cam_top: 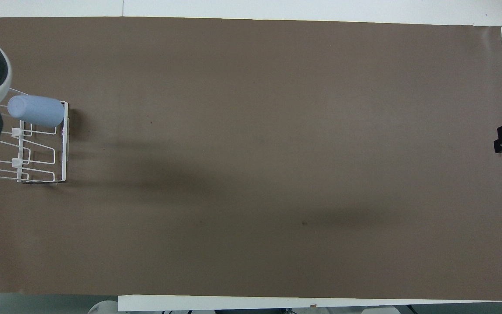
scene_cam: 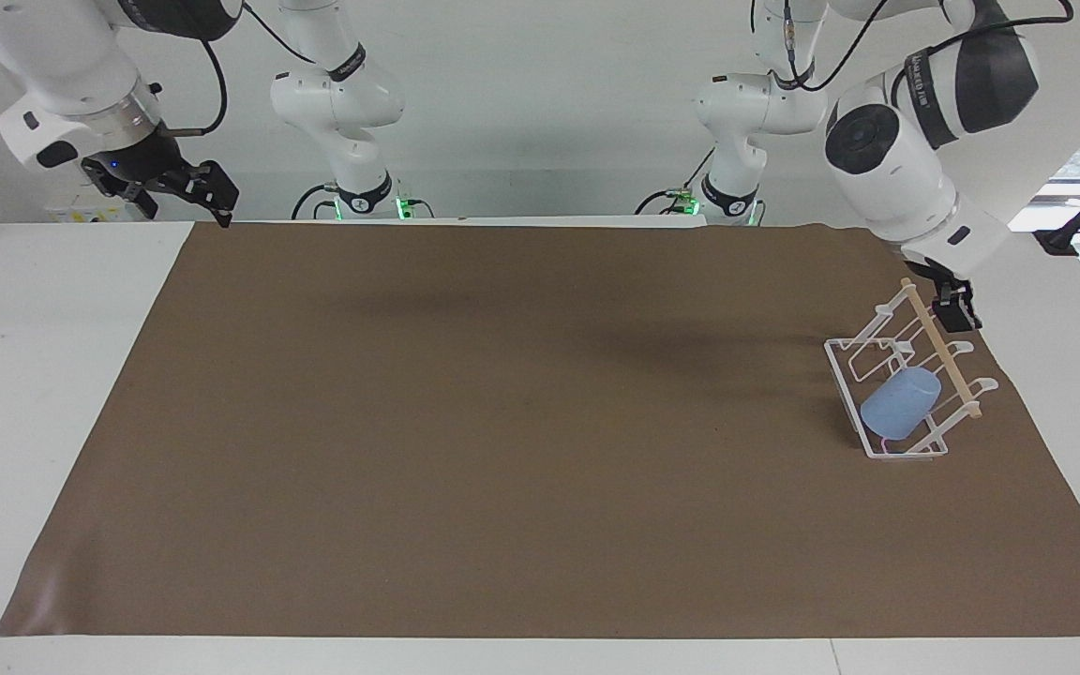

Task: Hang cup on cup holder

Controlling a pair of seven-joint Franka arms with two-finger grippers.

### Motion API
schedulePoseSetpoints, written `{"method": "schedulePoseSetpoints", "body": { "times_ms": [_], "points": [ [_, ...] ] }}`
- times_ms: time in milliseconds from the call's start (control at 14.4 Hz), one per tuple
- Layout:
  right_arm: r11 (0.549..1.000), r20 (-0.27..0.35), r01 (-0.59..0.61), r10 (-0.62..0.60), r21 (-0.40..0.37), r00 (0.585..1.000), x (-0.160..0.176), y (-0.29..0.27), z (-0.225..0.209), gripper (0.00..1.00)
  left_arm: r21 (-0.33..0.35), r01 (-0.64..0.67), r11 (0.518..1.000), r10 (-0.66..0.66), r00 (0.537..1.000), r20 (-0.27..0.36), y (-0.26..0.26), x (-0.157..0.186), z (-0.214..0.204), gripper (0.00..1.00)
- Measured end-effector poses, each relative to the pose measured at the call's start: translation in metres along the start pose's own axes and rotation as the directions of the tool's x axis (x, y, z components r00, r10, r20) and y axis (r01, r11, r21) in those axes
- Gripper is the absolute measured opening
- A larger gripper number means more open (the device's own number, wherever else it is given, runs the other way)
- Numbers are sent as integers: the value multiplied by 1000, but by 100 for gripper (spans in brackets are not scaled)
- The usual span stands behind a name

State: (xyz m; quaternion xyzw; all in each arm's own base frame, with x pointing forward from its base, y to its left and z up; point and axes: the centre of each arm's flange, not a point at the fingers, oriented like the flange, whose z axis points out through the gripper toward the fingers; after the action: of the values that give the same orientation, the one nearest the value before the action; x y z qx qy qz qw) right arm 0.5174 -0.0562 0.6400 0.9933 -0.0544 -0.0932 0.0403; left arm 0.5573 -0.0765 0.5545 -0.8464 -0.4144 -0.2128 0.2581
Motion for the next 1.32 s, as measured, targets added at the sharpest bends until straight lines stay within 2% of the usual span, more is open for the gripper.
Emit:
{"method": "schedulePoseSetpoints", "body": {
  "times_ms": [208,416,555,694,763,832,971,1179,1318],
  "points": [
    [1000,0,0,0,0,1000,0,0,0,100,-166,-238,957,260,957,127,5,2,-26,100],
    [1000,0,0,0,0,1000,0,0,0,100,-351,-398,847,481,856,189,-2,16,-40,100],
    [1000,0,0,0,0,1000,0,0,0,100,-403,-530,746,635,748,193,-15,27,-32,100],
    [1000,0,0,0,0,1000,0,0,0,100,-481,-650,589,790,589,172,-34,42,-24,100],
    [1000,0,0,0,0,1000,0,0,0,100,-522,-680,515,841,520,152,-42,49,-17,100],
    [1000,0,0,0,0,1000,0,0,0,100,-564,-688,456,873,471,131,-48,54,-12,100],
    [1000,0,0,0,0,1000,0,0,0,100,-617,-678,399,897,429,108,-50,54,-9,100],
    [1000,0,0,0,0,1000,0,0,0,100,-637,-682,360,913,397,92,-39,38,-27,100],
    [1000,0,0,0,0,1000,0,0,0,100,-636,-687,351,915,396,77,-33,34,-43,100]
  ]
}}
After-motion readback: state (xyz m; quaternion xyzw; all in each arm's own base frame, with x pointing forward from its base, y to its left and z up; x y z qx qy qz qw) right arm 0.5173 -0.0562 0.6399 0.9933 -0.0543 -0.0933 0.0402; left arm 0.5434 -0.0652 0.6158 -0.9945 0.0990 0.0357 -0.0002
